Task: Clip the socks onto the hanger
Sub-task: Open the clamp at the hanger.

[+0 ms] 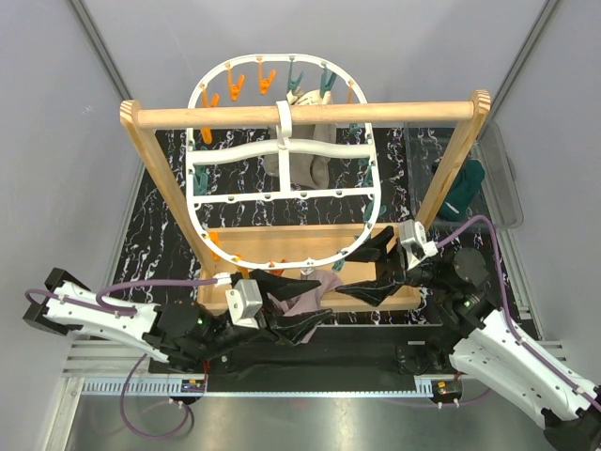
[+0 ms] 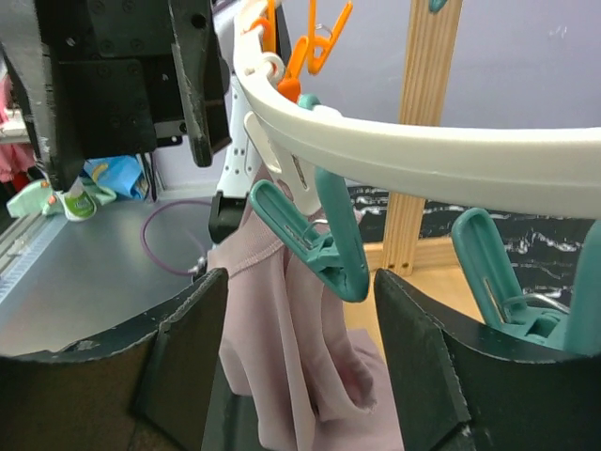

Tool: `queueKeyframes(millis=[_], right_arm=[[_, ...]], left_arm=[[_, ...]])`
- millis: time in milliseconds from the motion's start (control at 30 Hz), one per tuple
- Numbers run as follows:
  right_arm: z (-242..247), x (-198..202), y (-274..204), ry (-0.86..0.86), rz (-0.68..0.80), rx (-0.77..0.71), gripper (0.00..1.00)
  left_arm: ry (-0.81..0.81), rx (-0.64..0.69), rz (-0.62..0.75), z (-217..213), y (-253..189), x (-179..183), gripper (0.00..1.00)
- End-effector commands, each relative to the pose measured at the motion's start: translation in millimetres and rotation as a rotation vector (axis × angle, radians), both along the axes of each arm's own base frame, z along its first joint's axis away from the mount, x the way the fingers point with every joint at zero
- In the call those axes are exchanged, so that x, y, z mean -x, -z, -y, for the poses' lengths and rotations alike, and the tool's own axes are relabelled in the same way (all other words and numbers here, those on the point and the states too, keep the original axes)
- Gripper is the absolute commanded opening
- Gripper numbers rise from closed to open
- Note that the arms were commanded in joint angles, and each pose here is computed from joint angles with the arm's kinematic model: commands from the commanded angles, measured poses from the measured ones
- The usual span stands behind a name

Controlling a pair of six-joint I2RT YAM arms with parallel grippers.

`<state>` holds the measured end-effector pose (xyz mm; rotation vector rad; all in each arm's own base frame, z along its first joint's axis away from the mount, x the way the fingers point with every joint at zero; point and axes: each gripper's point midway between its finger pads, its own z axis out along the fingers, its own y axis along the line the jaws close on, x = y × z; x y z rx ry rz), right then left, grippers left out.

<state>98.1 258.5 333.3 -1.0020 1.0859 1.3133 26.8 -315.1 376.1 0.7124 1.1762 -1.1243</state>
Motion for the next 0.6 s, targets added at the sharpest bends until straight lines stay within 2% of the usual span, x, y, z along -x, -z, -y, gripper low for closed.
queueKeyframes(millis=[0, 333, 467, 567], right_arm=[[3, -1, -19, 0.036, 0.024, -0.099, 0.71], [-4, -2, -24, 0.027, 0.023, -0.123, 0.7], [-7, -2, -25, 0.034, 0.014, -0.131, 0.64], [-8, -2, -24, 0.041, -0.006, -0.133, 0.56]], left_arm=[[0.005, 0.106, -0.059, -9, -22, -2, 0.57], [0.061, 0.173, -0.13, -3, -30, 7, 0.58], [0.067, 0.196, -0.165, 0, -29, 8, 0.58], [0.072, 0.203, -0.174, 2, -29, 9, 0.58]])
